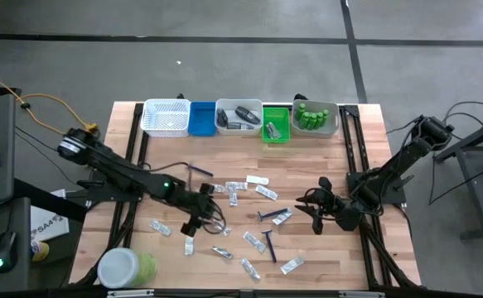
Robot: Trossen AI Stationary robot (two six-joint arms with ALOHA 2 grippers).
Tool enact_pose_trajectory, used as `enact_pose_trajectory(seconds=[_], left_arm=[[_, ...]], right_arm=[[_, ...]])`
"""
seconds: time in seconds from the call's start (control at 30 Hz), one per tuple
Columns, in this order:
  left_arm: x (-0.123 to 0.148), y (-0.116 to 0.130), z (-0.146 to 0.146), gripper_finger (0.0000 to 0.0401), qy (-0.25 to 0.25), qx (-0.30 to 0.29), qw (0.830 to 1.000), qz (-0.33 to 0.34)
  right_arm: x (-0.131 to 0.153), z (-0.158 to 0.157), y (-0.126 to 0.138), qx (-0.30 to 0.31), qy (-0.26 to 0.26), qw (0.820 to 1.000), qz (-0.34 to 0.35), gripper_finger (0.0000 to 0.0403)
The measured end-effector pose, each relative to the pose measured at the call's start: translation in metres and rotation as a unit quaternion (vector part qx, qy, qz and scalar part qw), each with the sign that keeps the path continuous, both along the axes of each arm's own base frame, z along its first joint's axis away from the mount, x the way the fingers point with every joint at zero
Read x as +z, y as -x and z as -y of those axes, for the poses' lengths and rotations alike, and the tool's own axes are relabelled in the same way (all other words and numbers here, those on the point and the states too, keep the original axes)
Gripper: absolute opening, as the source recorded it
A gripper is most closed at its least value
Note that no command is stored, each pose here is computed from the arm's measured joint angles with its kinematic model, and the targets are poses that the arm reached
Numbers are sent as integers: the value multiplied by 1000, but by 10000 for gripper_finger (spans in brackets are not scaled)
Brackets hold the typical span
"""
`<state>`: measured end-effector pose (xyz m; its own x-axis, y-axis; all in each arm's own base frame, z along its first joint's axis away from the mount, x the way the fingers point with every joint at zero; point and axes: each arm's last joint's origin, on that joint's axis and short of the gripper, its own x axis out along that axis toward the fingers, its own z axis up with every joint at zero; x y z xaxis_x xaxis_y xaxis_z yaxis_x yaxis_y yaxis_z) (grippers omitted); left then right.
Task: Pick & Place Travel size toiletries
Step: Put the nail cutter into the green bin
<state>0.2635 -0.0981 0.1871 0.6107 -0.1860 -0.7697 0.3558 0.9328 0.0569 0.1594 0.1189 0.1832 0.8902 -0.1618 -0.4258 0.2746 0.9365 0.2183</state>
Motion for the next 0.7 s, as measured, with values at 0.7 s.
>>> enact_pose_trajectory(seconds=[0.7], left_arm=[[-41, -36, 14, 192, -57, -54, 991, -112]], right_arm=[[0, -1, 0, 11, -6, 1000, -6, 100]])
